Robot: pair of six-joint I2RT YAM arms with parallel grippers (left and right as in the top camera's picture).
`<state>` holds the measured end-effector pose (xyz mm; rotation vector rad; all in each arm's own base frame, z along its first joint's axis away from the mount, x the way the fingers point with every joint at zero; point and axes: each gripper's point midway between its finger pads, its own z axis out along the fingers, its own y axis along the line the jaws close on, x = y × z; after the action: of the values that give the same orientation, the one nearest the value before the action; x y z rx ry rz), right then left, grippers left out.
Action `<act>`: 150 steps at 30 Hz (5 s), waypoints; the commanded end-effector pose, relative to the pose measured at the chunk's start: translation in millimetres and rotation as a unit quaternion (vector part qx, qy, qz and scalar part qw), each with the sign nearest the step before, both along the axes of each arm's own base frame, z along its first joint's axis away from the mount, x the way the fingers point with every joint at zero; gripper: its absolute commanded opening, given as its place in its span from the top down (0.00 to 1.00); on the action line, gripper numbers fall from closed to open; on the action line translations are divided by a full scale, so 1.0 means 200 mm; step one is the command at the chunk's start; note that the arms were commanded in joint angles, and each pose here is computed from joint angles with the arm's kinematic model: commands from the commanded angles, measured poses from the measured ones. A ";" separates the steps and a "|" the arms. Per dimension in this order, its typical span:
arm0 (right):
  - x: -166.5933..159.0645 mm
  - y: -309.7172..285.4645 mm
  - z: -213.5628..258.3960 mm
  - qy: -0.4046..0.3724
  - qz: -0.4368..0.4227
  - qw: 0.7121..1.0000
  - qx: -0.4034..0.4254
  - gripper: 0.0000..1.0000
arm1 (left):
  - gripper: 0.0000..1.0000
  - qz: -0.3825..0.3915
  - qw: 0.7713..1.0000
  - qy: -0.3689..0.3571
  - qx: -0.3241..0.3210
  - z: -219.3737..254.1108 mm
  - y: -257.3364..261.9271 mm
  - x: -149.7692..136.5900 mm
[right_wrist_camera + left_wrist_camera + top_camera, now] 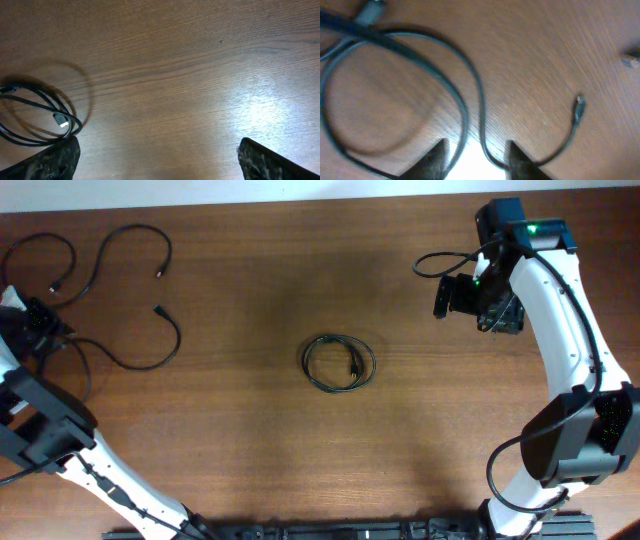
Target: Untangle cables
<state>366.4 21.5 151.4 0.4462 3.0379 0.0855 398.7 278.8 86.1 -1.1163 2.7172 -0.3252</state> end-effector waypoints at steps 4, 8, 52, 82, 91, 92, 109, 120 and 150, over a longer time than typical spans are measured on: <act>0.00 -0.01 0.01 -0.004 0.001 1.000 -0.006 0.02 | 0.34 -0.048 0.999 -0.001 -0.005 -0.05 -0.06 0.02; 0.00 -0.01 0.01 -0.005 0.001 1.000 -0.007 0.02 | 0.22 0.009 0.996 0.076 0.048 -0.19 0.04 -0.10; 0.00 -0.01 0.01 -0.005 0.001 1.000 -0.006 0.01 | 0.05 0.090 0.956 0.031 0.277 0.51 0.28 0.11; 0.00 -0.01 0.01 -0.005 0.001 1.000 -0.006 0.01 | 1.00 0.214 0.932 0.174 0.234 0.07 0.65 -0.49; 0.00 -0.01 0.01 -0.004 0.001 1.000 -0.006 0.01 | 0.96 0.178 0.957 0.155 0.171 -0.02 0.39 -0.28; 0.00 -0.01 0.01 -0.005 0.001 1.000 -0.007 0.02 | 0.98 0.172 0.955 0.168 0.173 -0.04 0.37 -0.29; 0.00 -0.01 0.01 -0.005 0.001 1.000 -0.006 0.01 | 0.46 0.087 0.952 0.258 0.143 -0.28 0.16 -0.29; 0.00 -0.01 0.01 -0.004 0.001 1.000 -0.006 0.02 | 0.40 0.057 0.995 -0.060 -0.055 0.39 -0.22 0.27; 0.00 -0.01 0.01 -0.005 0.001 1.000 -0.006 0.02 | 0.39 -0.128 0.982 0.116 0.082 -0.08 -0.70 0.35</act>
<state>366.4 21.5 151.4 0.4463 3.0378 0.0849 469.9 116.7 50.7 -0.7477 3.0829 -0.0165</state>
